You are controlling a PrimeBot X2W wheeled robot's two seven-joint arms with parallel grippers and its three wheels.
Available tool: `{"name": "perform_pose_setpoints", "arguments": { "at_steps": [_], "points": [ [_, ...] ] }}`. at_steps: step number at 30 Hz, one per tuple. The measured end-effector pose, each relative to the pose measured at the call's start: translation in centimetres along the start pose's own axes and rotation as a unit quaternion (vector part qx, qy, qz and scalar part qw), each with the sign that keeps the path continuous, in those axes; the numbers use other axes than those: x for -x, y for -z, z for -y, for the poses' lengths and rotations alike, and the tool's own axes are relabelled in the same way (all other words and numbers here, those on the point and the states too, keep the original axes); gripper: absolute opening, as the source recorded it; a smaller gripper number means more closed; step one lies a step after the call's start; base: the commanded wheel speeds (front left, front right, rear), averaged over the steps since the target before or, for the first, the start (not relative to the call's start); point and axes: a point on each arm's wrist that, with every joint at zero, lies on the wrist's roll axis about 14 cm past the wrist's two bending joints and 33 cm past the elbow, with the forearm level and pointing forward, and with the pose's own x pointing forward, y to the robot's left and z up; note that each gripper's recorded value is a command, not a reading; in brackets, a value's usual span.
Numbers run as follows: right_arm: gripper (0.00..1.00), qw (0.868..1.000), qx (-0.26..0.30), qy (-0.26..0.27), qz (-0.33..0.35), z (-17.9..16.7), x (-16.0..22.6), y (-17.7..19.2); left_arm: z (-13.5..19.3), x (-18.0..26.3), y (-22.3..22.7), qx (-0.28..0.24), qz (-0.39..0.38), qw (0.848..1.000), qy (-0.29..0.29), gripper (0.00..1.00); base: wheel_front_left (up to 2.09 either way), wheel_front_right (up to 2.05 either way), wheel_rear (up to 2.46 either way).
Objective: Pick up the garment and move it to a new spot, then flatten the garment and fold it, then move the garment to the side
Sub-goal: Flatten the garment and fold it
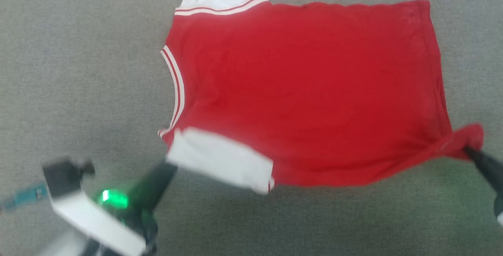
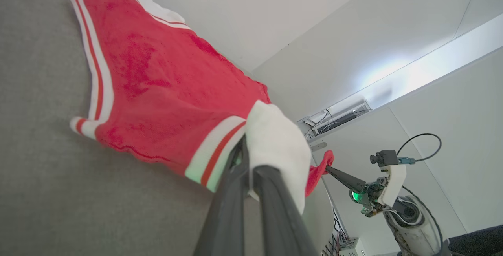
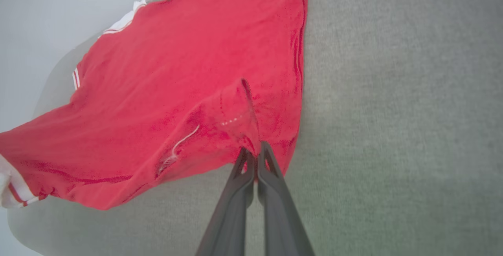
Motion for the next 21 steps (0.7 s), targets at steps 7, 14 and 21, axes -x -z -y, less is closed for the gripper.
{"name": "perform_pose_setpoints", "arguments": {
  "at_steps": [7, 14, 21],
  "points": [
    [0.0, 1.0, 0.007, -0.002, 0.021, 0.1, -3.4, -3.3, -0.8, -6.5, -4.4, -0.036, 0.023, 0.999, 0.02, 0.0, 0.0, 0.0, 0.0],
    [0.0, 0.999, -0.007, 0.015, 0.037, 1.5, -6.7, -4.6, -5.5, -11.0, -5.6, -0.022, 0.034, 0.999, -0.034, 0.0, 0.0, 0.0, 0.0],
    [0.0, 1.0, -0.01, 0.023, 0.018, 2.4, -9.9, -3.4, -11.1, -12.9, -4.2, -0.051, 0.006, 0.993, -0.102, 0.0, 0.0, 0.0, 0.0]
  ]
}}
